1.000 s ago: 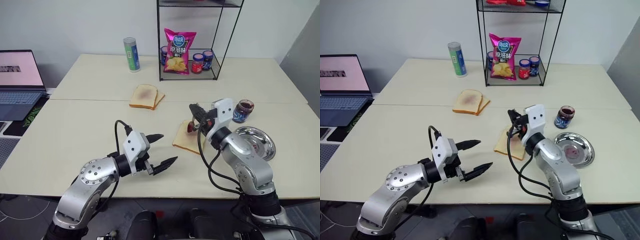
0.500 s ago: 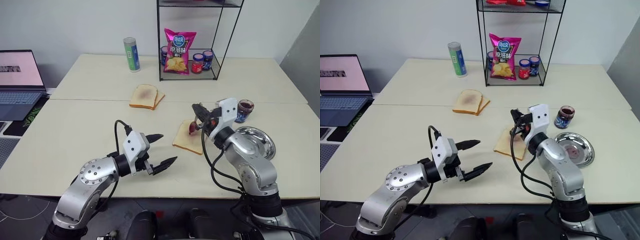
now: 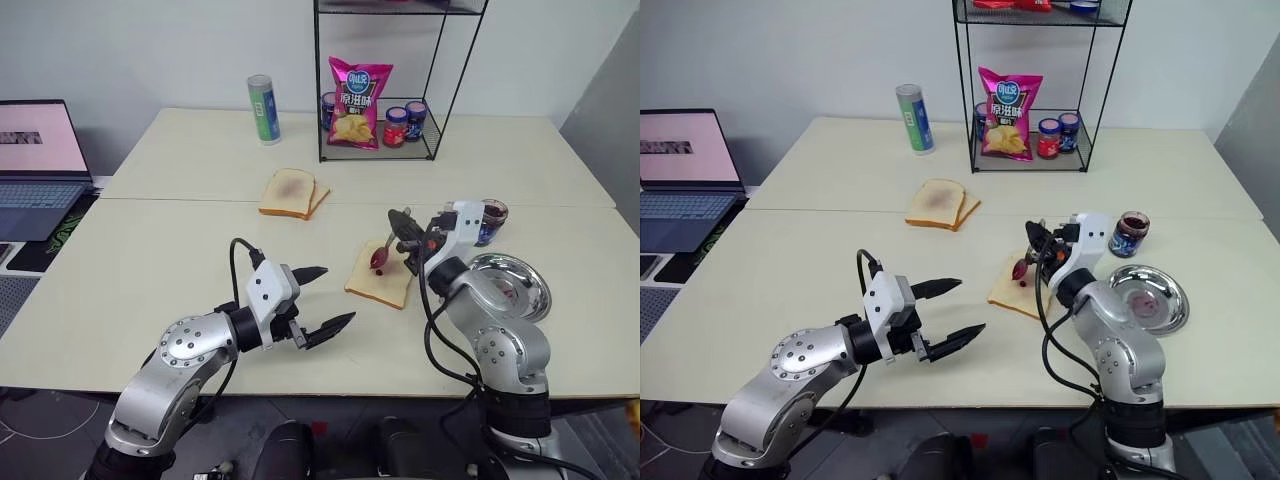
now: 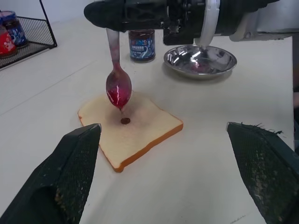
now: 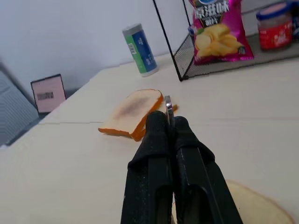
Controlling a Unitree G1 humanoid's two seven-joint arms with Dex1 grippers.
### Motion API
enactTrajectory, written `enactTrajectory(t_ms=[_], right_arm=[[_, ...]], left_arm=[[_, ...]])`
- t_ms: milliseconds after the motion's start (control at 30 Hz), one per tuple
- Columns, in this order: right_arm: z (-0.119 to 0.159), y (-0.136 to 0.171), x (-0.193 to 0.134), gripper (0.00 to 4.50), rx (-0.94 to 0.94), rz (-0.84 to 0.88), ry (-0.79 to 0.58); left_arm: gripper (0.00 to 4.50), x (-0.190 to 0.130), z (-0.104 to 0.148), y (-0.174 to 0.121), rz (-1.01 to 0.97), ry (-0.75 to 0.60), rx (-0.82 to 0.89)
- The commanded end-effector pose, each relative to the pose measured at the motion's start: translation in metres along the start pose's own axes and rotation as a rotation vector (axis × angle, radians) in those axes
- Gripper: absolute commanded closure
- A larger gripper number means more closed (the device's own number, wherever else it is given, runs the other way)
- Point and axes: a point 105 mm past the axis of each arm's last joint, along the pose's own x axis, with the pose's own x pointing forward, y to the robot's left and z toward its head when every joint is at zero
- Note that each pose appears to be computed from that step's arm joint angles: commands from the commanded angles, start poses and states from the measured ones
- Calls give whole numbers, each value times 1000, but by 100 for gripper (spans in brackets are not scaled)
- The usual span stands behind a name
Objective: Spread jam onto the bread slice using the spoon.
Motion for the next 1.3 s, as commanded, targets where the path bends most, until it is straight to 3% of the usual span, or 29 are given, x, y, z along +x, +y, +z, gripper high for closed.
enactTrajectory(t_ms=[33, 167, 533, 767, 900, 1067, 1300], right_arm=[[-3, -20, -2, 448, 92, -75, -12], [-5, -39, -1, 448, 211, -152, -32], [18, -55, 0, 448, 167, -205, -119], [31, -58, 1, 448, 152, -205, -150], [37, -40, 4, 448, 261, -115, -161], [17, -15, 5, 448, 351, 0, -72], [-19, -26, 6, 448, 343, -48, 14]], left_arm=[[0, 0, 8, 0, -10, -26, 18], [0, 1, 9, 0, -9, -28, 19], [0, 2, 10, 1, -18, -30, 24], [0, 3, 10, 0, -23, -34, 24], [0, 3, 10, 2, -21, -33, 26], [0, 3, 10, -1, -27, -33, 24], [0, 3, 10, -1, -31, -28, 25]])
